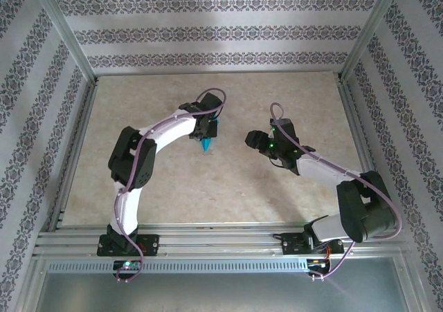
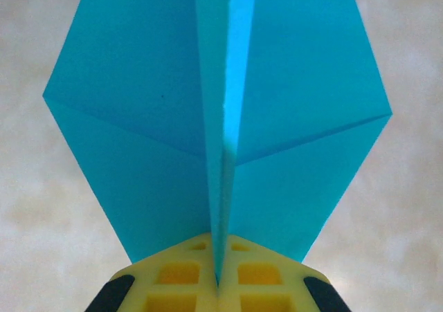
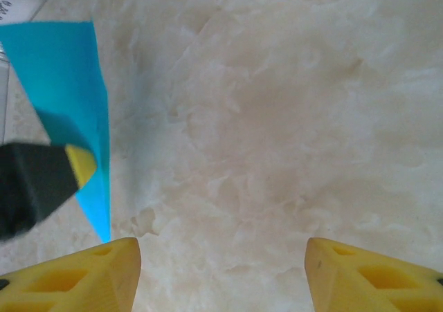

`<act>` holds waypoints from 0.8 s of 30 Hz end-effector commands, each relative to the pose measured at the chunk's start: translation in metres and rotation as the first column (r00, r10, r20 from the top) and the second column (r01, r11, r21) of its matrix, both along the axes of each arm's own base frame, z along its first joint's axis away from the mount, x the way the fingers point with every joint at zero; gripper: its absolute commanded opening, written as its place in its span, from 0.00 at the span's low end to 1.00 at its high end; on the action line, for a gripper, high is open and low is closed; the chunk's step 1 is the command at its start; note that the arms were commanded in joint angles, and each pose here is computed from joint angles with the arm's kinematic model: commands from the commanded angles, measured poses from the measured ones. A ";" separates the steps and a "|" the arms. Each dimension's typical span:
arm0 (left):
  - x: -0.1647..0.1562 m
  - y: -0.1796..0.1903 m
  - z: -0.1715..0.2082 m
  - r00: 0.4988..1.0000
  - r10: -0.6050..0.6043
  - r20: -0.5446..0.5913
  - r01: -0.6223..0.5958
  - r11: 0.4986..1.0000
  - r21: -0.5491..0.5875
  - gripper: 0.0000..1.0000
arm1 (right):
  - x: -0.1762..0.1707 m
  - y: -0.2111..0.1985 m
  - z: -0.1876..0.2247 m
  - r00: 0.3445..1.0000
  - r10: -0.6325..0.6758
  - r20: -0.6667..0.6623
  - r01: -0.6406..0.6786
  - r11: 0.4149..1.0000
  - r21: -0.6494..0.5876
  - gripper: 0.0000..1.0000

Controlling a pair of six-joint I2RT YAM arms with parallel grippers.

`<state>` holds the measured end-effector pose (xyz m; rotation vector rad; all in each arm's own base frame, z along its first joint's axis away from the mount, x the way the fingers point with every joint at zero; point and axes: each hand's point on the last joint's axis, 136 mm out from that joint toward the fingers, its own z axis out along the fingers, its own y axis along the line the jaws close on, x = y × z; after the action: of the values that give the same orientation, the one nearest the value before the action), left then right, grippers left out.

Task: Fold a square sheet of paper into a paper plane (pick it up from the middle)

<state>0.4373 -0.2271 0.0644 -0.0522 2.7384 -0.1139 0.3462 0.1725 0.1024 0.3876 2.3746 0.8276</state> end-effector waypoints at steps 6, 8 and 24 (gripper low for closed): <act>0.045 0.006 -0.014 0.999 -0.005 -0.036 0.007 0.998 0.063 0.06 | -0.003 -0.013 -0.008 1.000 -0.001 -0.004 0.001 0.999 -0.049 0.70; 0.050 0.005 -0.017 0.999 -0.007 -0.049 0.010 0.998 0.070 0.06 | -0.003 -0.014 -0.007 1.000 0.000 -0.004 0.000 0.999 -0.046 0.70; 0.052 0.007 -0.049 0.990 0.045 -0.134 -0.031 0.994 0.108 0.23 | -0.006 -0.014 -0.012 1.000 0.010 -0.020 -0.010 0.999 -0.032 0.71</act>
<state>0.4978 -0.2344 0.0271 -0.0565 2.8147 -0.0328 0.3437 0.1619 0.0934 0.3819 2.3974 0.7932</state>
